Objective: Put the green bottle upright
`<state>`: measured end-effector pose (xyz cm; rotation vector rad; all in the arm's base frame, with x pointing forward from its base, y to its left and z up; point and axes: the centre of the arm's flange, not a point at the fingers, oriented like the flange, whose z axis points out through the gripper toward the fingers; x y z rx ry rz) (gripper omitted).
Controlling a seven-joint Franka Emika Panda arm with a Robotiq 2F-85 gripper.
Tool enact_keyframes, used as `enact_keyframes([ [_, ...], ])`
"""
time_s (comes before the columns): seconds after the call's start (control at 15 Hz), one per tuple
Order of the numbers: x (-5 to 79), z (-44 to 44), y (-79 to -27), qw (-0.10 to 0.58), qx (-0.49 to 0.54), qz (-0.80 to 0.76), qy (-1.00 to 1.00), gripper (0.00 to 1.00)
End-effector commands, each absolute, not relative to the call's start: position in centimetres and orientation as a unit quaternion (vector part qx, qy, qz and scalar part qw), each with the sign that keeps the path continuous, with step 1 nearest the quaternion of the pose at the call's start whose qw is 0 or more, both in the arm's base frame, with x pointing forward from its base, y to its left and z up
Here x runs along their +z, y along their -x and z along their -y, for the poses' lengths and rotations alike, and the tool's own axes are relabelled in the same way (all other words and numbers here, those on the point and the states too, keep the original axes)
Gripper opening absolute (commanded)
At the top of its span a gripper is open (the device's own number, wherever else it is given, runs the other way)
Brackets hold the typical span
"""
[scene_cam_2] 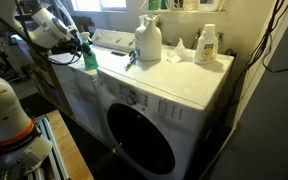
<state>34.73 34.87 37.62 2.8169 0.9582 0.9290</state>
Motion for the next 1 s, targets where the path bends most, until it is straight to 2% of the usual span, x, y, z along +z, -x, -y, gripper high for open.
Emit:
enact_keyframes([
  [0.0,44.9,-31.9,-33.7,0.055,0.235,-0.287,-0.927,1.00],
  [0.2,47.7,-30.5,-34.6,0.036,0.182,-0.270,-0.945,1.00],
  [0.53,57.0,-24.7,-35.3,-0.050,0.118,-0.243,-0.962,1.00],
  [0.73,62.2,-18.9,-35.2,-0.060,0.054,-0.196,-0.977,1.00],
  [0.87,63.1,-14.2,-35.1,-0.031,0.001,-0.187,-0.982,1.00],
  [0.93,60.3,-18.0,-35.2,-0.042,0.045,-0.194,-0.979,1.00],
])
